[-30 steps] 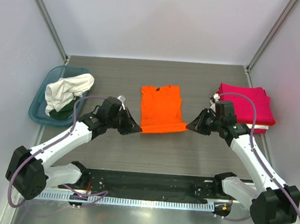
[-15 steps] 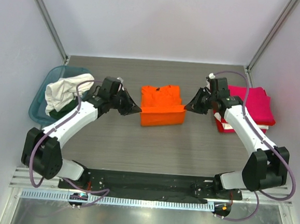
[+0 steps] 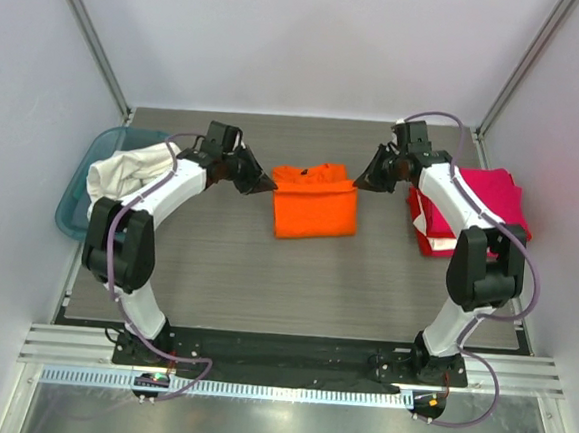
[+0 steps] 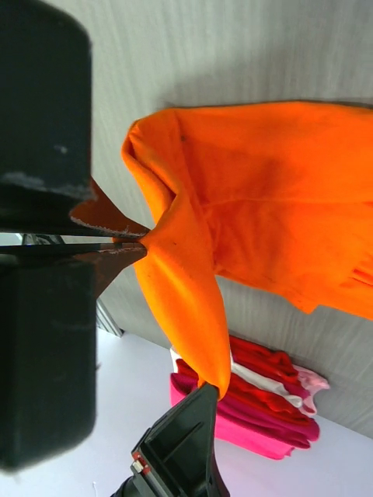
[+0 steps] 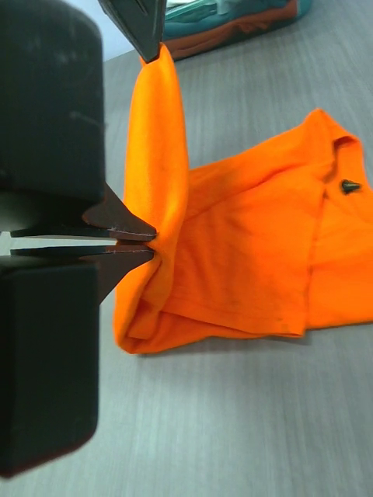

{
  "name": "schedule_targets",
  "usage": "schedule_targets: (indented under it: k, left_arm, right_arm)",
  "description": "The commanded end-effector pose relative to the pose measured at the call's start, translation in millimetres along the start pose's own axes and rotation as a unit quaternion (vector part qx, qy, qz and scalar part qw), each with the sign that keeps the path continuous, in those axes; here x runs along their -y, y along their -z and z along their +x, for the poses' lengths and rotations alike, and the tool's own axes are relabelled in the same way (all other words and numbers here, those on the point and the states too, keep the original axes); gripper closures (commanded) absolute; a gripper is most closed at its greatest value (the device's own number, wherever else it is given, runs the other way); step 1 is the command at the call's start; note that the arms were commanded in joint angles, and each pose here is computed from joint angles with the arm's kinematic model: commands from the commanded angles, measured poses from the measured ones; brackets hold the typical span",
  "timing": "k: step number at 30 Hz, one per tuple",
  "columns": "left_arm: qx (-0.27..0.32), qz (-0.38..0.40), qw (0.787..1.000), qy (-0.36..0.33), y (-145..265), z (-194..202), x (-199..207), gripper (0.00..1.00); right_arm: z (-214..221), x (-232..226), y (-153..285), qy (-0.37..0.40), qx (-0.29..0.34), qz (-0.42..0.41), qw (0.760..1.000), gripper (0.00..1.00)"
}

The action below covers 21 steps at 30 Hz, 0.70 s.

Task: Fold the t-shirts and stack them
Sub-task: Fold the tshirt

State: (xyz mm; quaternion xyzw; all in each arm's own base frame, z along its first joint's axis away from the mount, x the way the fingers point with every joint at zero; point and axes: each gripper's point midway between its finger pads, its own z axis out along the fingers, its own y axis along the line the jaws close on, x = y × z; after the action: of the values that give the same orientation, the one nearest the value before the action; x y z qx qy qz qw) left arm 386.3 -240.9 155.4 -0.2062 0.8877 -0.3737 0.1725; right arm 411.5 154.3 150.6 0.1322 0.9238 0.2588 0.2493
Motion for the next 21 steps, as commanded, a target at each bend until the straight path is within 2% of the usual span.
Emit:
schedule_targets:
  k: [1, 8, 9, 18, 19, 20, 21]
  left_arm:
    - [0.01, 0.037, 0.999, -0.022, 3.2, -21.3, 27.4, 1.0]
    - [0.034, 0.021, 0.999, -0.012, -18.5, -59.0, 20.1, 1.0]
    - [0.033, 0.008, 0.999, -0.005, -26.4, -64.4, 9.7, 1.0]
    - [0.037, 0.042, 0.998, 0.04, -73.1, -113.1, -1.9, 0.99]
    - [0.043, 0.05, 0.997, 0.04, -74.9, -121.4, 2.5, 0.96]
    - [0.036, 0.043, 0.997, 0.047, -87.3, -122.7, -7.1, 0.89]
    - [0.04, 0.045, 0.997, 0.049, -90.1, -128.4, -8.9, 0.8]
  right_arm:
    - [-39.5, -12.3, 3.3, 0.016, 0.042, -0.014, 0.999, 0.99]
    - [-64.0, -10.8, -29.9, 0.003, 0.028, -0.027, 0.999, 0.98]
    - [-70.3, -14.2, -32.9, 0.005, 0.031, -0.032, 0.999, 0.98]
    - [-90.1, -1.6, -90.7, -0.019, 0.0, -0.052, 0.998, 0.95]
    - [-99.4, -7.7, -90.8, -0.013, 0.009, -0.06, 0.998, 0.92]
    - [-103.5, -7.0, -94.3, -0.013, 0.012, -0.06, 0.998, 0.82]
    - [-103.5, -1.6, -104.8, -0.017, 0.009, -0.057, 0.998, 0.51]
